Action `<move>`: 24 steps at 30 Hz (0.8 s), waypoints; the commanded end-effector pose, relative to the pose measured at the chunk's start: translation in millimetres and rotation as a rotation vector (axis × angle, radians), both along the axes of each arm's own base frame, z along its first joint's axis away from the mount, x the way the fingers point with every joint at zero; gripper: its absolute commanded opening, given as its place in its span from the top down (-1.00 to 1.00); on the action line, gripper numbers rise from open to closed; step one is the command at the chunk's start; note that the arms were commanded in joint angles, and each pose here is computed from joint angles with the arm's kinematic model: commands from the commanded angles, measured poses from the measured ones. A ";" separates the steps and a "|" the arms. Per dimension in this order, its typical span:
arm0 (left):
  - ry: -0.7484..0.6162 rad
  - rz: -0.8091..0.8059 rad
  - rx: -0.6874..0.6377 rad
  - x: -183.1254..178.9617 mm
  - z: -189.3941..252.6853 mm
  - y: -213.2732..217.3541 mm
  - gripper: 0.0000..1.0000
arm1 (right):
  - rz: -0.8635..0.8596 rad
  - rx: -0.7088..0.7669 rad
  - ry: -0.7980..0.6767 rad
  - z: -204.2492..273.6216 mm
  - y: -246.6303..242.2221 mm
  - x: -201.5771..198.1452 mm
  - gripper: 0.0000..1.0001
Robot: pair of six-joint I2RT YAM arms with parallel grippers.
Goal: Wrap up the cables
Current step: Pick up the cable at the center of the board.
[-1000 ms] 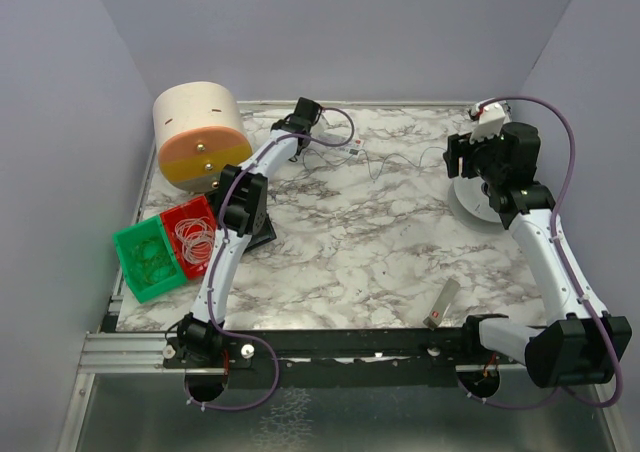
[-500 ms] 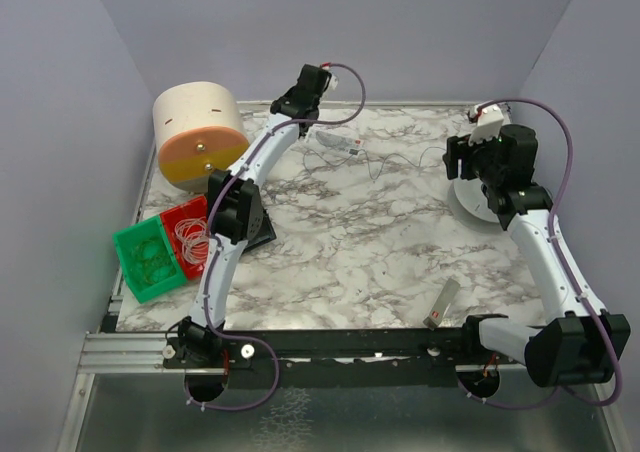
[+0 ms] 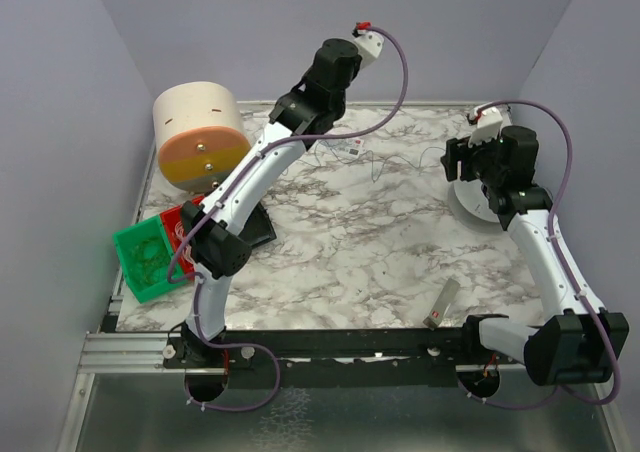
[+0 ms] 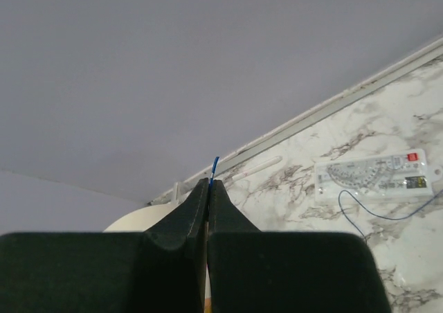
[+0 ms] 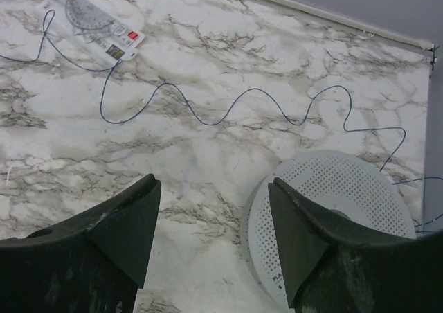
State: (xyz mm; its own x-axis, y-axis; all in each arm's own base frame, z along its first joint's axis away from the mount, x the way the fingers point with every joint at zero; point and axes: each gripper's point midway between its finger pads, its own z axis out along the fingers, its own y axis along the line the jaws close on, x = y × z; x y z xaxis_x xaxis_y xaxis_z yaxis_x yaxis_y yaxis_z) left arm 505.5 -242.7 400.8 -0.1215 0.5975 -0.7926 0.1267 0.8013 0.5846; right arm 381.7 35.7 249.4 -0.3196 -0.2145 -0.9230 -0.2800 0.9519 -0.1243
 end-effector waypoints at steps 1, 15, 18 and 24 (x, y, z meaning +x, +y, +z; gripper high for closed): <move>0.009 -0.103 -0.001 -38.0 15.9 -24.8 1.00 | 0.087 0.019 0.004 -5.7 10.7 -3.6 -0.37; 0.250 -0.682 -0.053 -147.3 0.8 -118.1 1.00 | 0.515 0.123 -0.049 9.7 68.3 -55.9 -0.41; 0.301 -0.784 -0.070 -165.5 -1.5 -127.0 1.00 | 0.645 0.151 -0.066 14.9 84.1 -77.4 -0.46; 0.410 -0.960 -0.059 -200.8 -15.0 -136.0 1.00 | 0.832 0.160 -0.099 17.6 102.0 -113.3 -0.78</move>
State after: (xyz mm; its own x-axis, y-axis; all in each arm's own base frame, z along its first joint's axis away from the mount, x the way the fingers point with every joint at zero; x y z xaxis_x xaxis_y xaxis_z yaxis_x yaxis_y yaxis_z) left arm 348.0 -374.4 380.0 0.0855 0.5842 -0.8071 0.8055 0.4363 0.4011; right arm 304.2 118.1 270.1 -0.0830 -0.2220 -0.9715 -0.7848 0.6153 -0.0735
